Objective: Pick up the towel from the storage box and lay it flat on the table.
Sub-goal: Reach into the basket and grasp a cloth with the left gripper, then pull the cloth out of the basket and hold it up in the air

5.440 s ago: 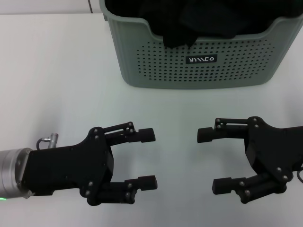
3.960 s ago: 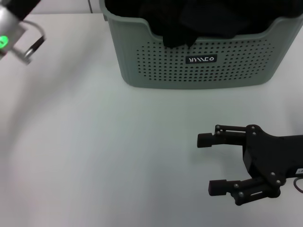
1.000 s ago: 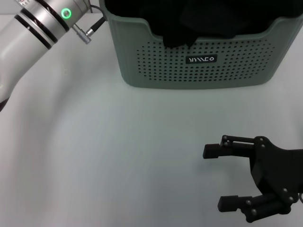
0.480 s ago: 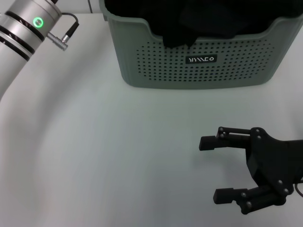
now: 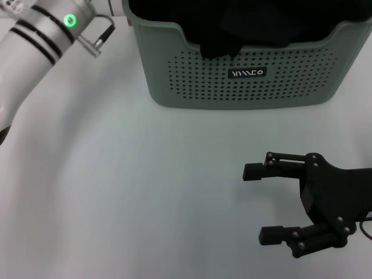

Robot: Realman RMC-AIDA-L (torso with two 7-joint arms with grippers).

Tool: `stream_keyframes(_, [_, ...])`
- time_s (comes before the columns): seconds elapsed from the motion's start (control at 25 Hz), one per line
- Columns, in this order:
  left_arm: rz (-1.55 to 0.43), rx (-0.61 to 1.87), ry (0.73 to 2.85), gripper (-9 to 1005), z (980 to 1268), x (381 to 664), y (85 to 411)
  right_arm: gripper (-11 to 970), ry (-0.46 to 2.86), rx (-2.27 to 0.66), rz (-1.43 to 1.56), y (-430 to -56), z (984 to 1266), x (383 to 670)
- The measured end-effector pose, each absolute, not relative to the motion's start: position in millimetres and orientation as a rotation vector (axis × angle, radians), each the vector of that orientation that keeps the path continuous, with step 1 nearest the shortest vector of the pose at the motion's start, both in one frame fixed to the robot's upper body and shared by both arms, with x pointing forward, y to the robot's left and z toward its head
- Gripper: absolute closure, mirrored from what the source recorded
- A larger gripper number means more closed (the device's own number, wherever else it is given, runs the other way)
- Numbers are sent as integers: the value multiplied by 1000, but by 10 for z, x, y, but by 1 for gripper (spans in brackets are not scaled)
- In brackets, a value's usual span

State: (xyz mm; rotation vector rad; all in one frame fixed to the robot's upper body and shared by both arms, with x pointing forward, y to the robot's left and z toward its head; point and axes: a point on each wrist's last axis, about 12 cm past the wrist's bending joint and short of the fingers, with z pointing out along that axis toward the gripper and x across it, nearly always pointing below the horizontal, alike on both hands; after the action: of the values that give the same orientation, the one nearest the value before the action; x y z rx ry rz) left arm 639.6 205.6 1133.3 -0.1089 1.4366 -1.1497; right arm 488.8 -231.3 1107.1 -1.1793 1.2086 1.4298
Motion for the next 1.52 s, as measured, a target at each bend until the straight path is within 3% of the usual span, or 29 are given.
stream_keyframes(0.36, [-1192, -71, 1423, 501, 11416, 6432, 1905, 105, 1216, -1175, 1421, -2312, 11063, 4897])
stream_keyframes(0.8, [-1213, -83, 1348, 725, 11412, 6368, 1926, 105, 1201, -1176, 1405, -2324, 11052, 4883])
stream_keyframes(0.92, [-1216, -81, 1347, 950, 11414, 6368, 1919, 104, 1201, -1175, 1406, -2326, 11051, 4879])
stream_keyframes(1.08, [-1250, -43, 1306, 984, 11453, 6320, 1909, 104, 1198, -1165, 1405, -2332, 11053, 4878])
stream_keyframes(1.2, [-1306, 50, 1207, 992, 11531, 6185, 1962, 104, 1191, -1147, 1399, -2347, 11066, 4885])
stream_keyframes(1.52, [-1474, 346, 789, 991, 11867, 5496, 2386, 105, 1166, -1120, 1377, -2373, 11118, 4924])
